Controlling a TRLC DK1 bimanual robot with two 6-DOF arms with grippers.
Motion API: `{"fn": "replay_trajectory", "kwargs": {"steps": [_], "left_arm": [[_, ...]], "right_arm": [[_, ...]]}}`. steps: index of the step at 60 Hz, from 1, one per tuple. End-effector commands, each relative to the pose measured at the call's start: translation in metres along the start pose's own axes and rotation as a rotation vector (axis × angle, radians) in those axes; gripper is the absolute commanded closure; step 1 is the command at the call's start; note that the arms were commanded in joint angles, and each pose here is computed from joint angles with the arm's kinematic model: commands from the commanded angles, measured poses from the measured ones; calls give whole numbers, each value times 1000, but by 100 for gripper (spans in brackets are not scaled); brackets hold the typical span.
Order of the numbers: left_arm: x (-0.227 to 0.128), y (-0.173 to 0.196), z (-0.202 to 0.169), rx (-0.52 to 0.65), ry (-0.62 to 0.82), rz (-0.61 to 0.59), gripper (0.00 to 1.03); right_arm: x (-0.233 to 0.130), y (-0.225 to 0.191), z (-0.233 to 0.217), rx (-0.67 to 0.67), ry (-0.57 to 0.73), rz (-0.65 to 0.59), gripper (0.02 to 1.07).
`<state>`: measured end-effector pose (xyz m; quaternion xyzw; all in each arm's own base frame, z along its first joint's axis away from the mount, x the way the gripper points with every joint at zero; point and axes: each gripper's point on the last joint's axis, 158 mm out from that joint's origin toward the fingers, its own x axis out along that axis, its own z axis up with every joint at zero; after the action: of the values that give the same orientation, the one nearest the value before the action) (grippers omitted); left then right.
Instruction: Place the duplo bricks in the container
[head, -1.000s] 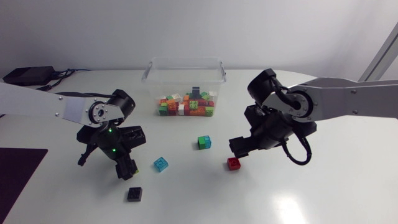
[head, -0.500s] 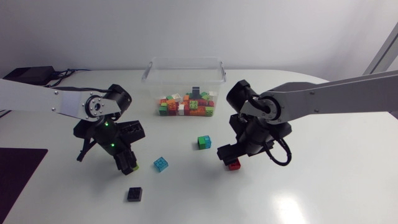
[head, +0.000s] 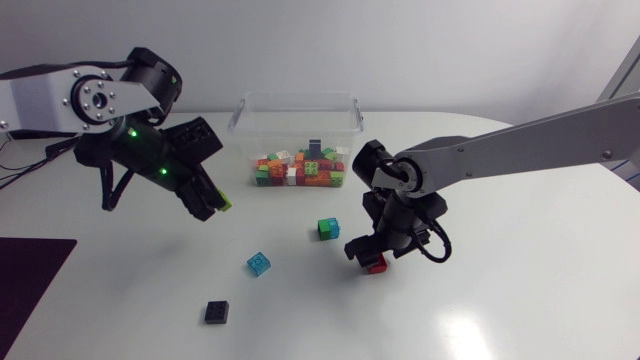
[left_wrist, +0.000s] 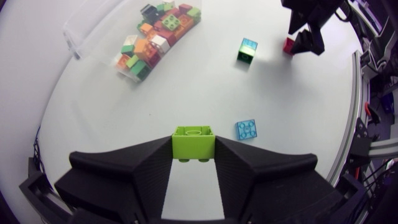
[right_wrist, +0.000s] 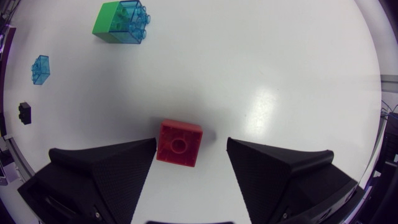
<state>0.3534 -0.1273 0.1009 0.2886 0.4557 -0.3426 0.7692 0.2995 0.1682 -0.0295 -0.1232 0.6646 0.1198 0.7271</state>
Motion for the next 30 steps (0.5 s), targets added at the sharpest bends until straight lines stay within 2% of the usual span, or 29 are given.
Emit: {"fn": "replay_trajectory", "kwargs": {"steps": [1,8,13,14,17,30], "left_arm": [[-16,13,23,-51,-67,24,65],[-27,31,55,-114,-156,56,65],[-31,46,71,-161,-203,75,65],[-32,49,74,-168,-212,79,65],[-34,59,89,-194,-254,97,65],[-37,91,132,-281,-364,136,65]], "right_arm": [[6,2,-1,15,22,-14,31],[6,4,6,7,-15,-15,62],[6,3,7,-2,-19,-14,66],[6,3,8,-5,-22,-15,71],[0,2,12,-7,-40,-14,75],[-48,-6,41,-19,-155,-2,77]]}}
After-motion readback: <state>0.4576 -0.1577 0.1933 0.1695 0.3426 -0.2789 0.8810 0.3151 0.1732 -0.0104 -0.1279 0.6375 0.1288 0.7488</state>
